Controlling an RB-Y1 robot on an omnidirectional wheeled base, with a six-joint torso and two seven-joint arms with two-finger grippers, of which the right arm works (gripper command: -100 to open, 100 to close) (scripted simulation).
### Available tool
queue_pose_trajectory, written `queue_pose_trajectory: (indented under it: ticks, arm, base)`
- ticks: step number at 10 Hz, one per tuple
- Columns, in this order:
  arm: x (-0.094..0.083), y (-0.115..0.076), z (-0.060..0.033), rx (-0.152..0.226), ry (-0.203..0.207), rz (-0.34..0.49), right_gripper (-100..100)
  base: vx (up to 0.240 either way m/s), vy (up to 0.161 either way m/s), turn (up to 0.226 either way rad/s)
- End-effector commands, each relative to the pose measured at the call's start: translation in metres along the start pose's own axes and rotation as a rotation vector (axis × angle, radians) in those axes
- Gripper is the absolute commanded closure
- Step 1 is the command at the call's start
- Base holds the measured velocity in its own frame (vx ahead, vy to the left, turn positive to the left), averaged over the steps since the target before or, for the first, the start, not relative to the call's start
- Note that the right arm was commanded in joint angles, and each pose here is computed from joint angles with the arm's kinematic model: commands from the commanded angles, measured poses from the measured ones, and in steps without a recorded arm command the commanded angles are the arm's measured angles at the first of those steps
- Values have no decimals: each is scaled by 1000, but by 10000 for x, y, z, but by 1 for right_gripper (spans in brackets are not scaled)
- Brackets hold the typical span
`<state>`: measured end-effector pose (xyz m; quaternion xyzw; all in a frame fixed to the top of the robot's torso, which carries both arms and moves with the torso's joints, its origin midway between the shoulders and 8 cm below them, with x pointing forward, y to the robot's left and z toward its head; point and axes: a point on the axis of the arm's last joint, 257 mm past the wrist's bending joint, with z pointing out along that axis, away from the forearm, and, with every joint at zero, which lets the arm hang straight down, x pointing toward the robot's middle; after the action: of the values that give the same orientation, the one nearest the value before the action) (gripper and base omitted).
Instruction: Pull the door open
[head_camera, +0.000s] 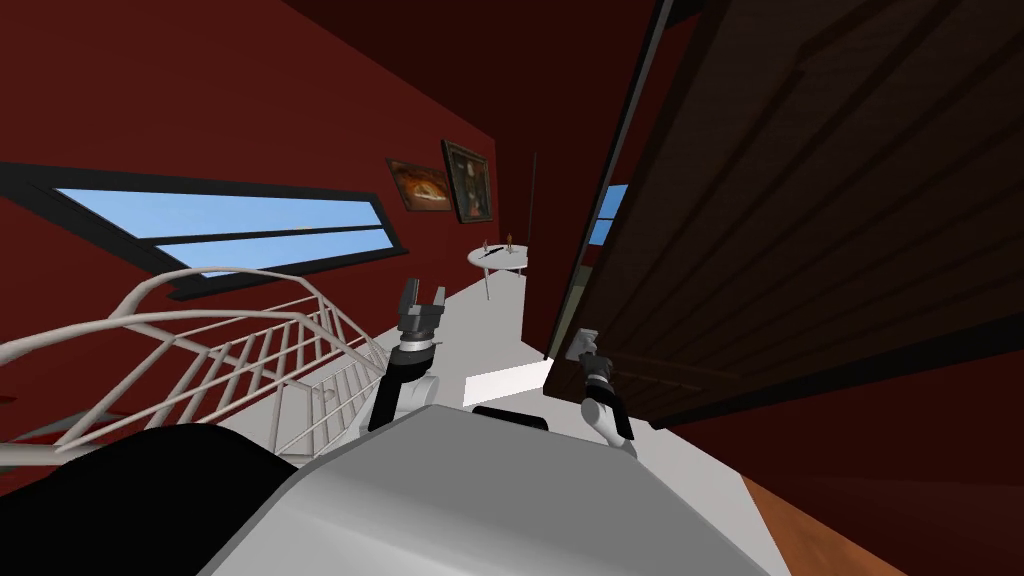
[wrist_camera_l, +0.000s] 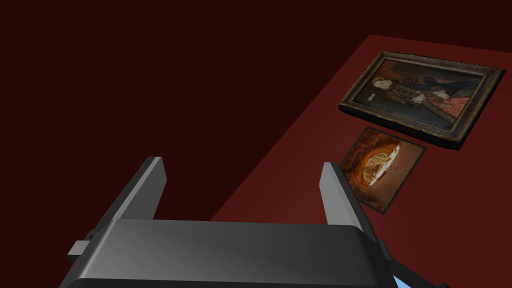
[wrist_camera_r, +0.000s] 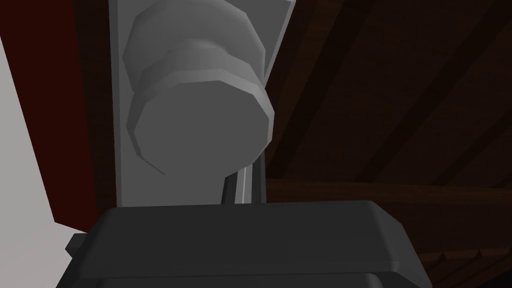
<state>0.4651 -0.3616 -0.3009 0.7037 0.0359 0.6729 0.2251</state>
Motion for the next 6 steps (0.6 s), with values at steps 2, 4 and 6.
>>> queue_pose_trajectory:
  ticks: [2, 4, 6]
  arm:
    - [129, -132, 38, 20, 23, 87, -100]
    - [121, -120, 32, 19, 19, 128, -100]
    - [107, -99, 22, 17, 12, 205, -100]
  base:
    - [-63, -20, 39]
    - [-72, -21, 75]
    - [-57, -34, 69]
